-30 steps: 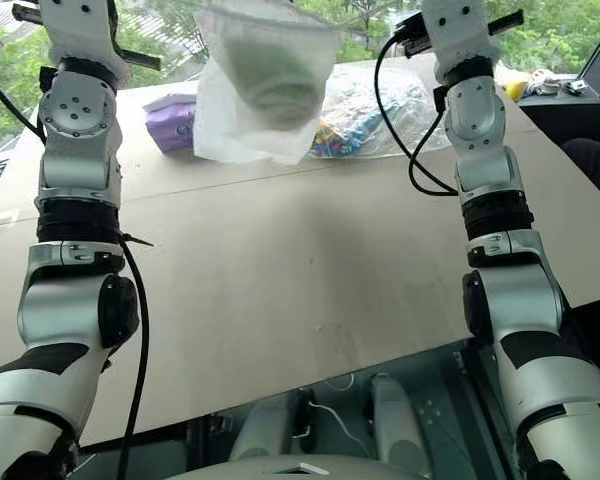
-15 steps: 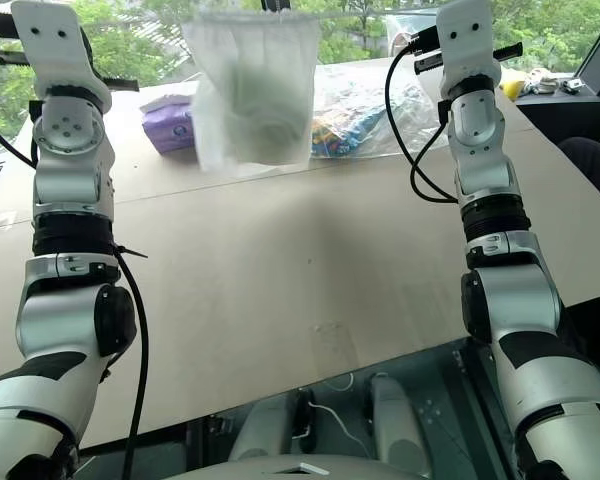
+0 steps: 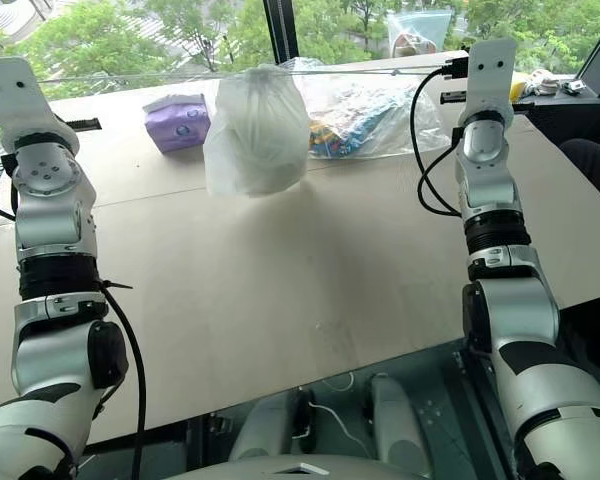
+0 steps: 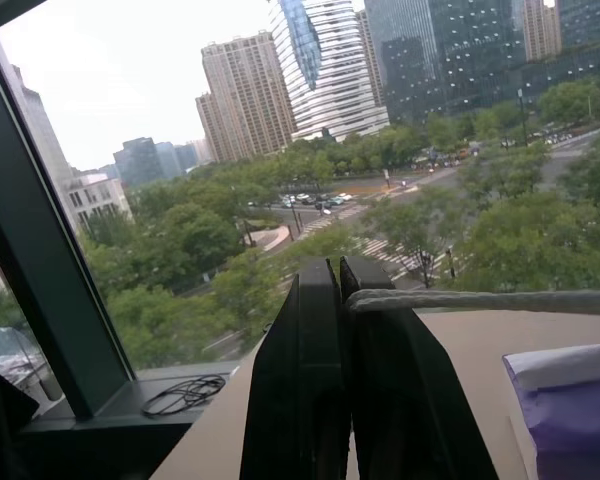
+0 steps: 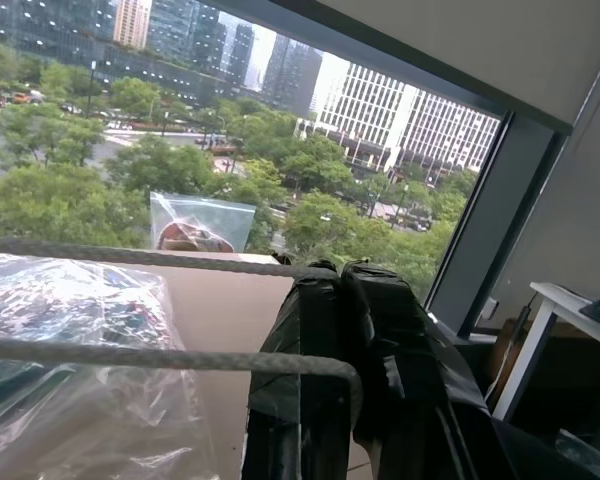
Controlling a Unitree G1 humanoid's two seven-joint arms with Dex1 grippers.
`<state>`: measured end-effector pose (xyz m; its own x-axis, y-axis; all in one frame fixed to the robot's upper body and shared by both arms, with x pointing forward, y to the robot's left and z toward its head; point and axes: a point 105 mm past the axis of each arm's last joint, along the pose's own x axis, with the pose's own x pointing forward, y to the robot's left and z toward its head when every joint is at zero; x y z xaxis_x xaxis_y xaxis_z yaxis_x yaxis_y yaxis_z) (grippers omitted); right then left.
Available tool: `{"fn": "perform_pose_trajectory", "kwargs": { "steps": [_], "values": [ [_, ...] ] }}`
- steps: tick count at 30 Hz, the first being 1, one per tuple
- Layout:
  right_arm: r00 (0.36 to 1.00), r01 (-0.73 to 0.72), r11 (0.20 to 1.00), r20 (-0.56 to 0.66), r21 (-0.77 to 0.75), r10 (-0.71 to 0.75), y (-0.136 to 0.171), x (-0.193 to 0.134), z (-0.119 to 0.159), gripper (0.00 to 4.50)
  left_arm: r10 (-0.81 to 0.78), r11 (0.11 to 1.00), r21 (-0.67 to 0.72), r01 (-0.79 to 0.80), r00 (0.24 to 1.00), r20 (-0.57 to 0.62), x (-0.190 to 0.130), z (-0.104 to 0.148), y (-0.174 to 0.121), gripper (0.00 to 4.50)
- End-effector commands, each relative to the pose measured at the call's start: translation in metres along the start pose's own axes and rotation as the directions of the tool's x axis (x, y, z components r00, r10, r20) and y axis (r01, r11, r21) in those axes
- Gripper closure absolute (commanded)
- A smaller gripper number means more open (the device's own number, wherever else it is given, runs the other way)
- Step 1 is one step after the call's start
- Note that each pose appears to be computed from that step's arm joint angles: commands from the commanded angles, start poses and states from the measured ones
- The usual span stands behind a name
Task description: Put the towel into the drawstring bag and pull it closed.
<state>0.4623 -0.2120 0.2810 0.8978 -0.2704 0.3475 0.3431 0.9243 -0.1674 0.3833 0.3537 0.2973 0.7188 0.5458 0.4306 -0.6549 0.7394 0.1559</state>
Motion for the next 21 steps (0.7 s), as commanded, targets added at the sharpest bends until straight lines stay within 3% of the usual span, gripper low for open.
{"fn": "perform_pose_trajectory", "kwargs": {
  "steps": [1, 5, 7, 8, 10, 12, 14, 17, 19, 21],
  "values": [
    [0.959, 0.275, 0.961, -0.083, 0.021, -0.272, -0.071, 0.002, -0.014, 4.5, 0.232, 0.971, -0.036, -0.235, 0.97, -0.077, 0.004, -0.015, 0.059, 4.44],
    [0.984, 0.173, 0.983, -0.058, 0.064, -0.17, -0.051, 0.003, -0.006, 4.5, 0.131, 0.985, -0.095, -0.141, 0.986, -0.103, 0.001, -0.02, 0.029, 4.44],
    [0.997, -0.067, 0.98, -0.011, 0.188, 0.071, -0.011, 0.002, 0.006, 4.5, -0.087, 0.97, -0.232, 0.077, 0.996, -0.035, -0.001, -0.004, -0.012, 4.44],
    [0.976, -0.216, 0.942, 0.015, 0.257, 0.219, 0.013, -0.003, 0.01, 4.5, -0.206, 0.939, -0.274, 0.207, 0.978, 0.033, -0.005, 0.011, -0.034, 4.44],
    [0.891, -0.444, 0.83, 0.068, 0.337, 0.449, 0.044, -0.019, 0.016, 4.5, -0.406, 0.849, -0.307, 0.431, 0.902, 0.145, -0.021, 0.035, -0.067, 4.44],
    [0.744, -0.661, 0.703, 0.114, 0.262, 0.658, 0.059, -0.046, 0.016, 4.5, -0.557, 0.751, -0.289, 0.594, 0.804, 0.206, -0.046, 0.048, -0.084, 4.44],
    [0.576, -0.804, 0.548, 0.076, 0.23, 0.814, 0.063, -0.075, 0.003, 4.5, -0.683, 0.644, -0.279, 0.712, 0.7, 0.21, -0.074, 0.048, -0.091, 4.44],
    [0.359, -0.904, 0.359, -0.042, 0.233, 0.932, 0.054, -0.111, -0.025, 4.5, -0.835, 0.481, -0.271, 0.834, 0.53, 0.147, -0.116, 0.032, -0.091, 4.44],
    [0.339, -0.911, 0.353, -0.103, 0.213, 0.935, 0.045, -0.116, -0.039, 4.5, -0.876, 0.448, -0.291, 0.845, 0.481, 0.05, -0.129, 0.011, -0.084, 4.44],
    [0.37, -0.892, 0.395, -0.144, 0.222, 0.918, 0.039, -0.111, -0.051, 3.85, -0.874, 0.478, -0.263, 0.838, 0.482, -0.05, -0.13, -0.011, -0.075, 3.91]
  ]
}}
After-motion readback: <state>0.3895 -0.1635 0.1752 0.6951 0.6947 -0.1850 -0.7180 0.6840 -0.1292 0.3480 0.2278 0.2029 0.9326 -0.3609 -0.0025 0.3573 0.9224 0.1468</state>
